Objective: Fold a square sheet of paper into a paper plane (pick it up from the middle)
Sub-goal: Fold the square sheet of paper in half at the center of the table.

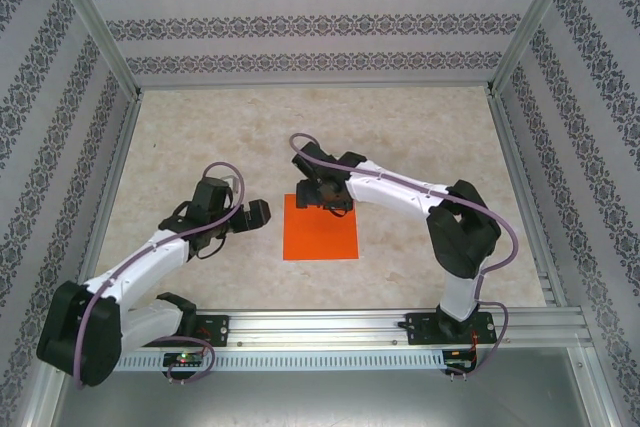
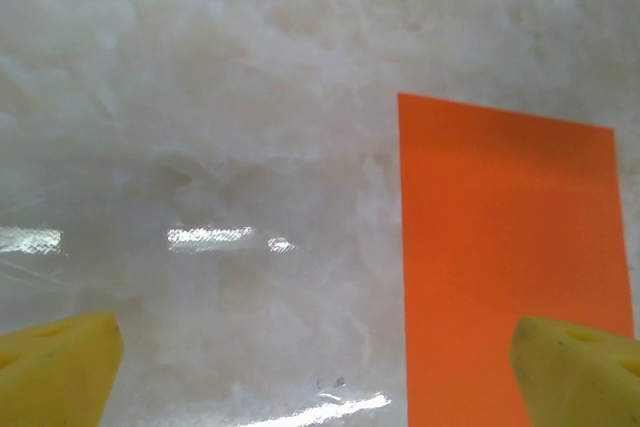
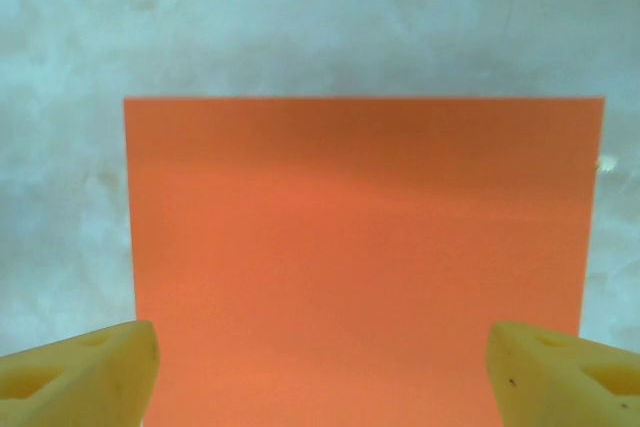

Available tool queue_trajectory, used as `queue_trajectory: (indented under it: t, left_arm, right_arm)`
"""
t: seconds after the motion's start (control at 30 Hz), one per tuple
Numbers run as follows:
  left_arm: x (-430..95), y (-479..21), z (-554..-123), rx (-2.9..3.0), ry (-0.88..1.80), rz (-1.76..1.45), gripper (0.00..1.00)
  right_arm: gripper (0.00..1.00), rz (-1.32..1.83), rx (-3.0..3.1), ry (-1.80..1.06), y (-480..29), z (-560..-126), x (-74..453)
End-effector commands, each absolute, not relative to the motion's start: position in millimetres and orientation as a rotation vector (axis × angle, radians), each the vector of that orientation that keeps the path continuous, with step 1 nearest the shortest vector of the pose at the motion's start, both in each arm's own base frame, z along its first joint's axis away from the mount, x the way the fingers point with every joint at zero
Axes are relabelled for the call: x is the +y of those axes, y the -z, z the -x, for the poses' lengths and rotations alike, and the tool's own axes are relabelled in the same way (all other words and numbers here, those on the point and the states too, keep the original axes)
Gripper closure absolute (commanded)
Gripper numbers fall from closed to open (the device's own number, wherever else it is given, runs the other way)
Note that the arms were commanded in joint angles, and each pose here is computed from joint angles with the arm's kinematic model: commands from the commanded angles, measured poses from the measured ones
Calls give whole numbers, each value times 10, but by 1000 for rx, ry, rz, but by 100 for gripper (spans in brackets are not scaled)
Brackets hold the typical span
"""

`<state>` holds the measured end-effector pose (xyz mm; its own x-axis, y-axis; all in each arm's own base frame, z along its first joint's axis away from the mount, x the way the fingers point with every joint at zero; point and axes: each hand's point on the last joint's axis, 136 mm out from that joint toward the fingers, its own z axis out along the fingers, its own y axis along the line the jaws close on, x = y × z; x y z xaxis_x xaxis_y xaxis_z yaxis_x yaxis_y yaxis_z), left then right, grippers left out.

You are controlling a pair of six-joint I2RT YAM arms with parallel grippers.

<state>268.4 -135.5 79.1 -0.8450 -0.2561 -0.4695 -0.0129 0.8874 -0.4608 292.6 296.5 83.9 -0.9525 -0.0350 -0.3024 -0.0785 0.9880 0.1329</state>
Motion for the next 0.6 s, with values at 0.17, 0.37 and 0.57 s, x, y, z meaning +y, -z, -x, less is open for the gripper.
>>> queue_trajectory:
  t: [0.17, 0.37, 0.57]
  left_arm:
    - [-1396, -880, -2798, 2501, 597, 177, 0]
    - [-1462, -849, -2785, 2513, 634, 143, 0]
    - [-1517, -856, -2789, 2504, 675, 123, 0]
  right_arm:
    - [8, 229, 2944, 20, -539, -2691, 2923]
    - [7, 212, 2963, 21, -467, -2699, 2965]
    - [7, 172, 2982, -60, -359, -2709, 3065]
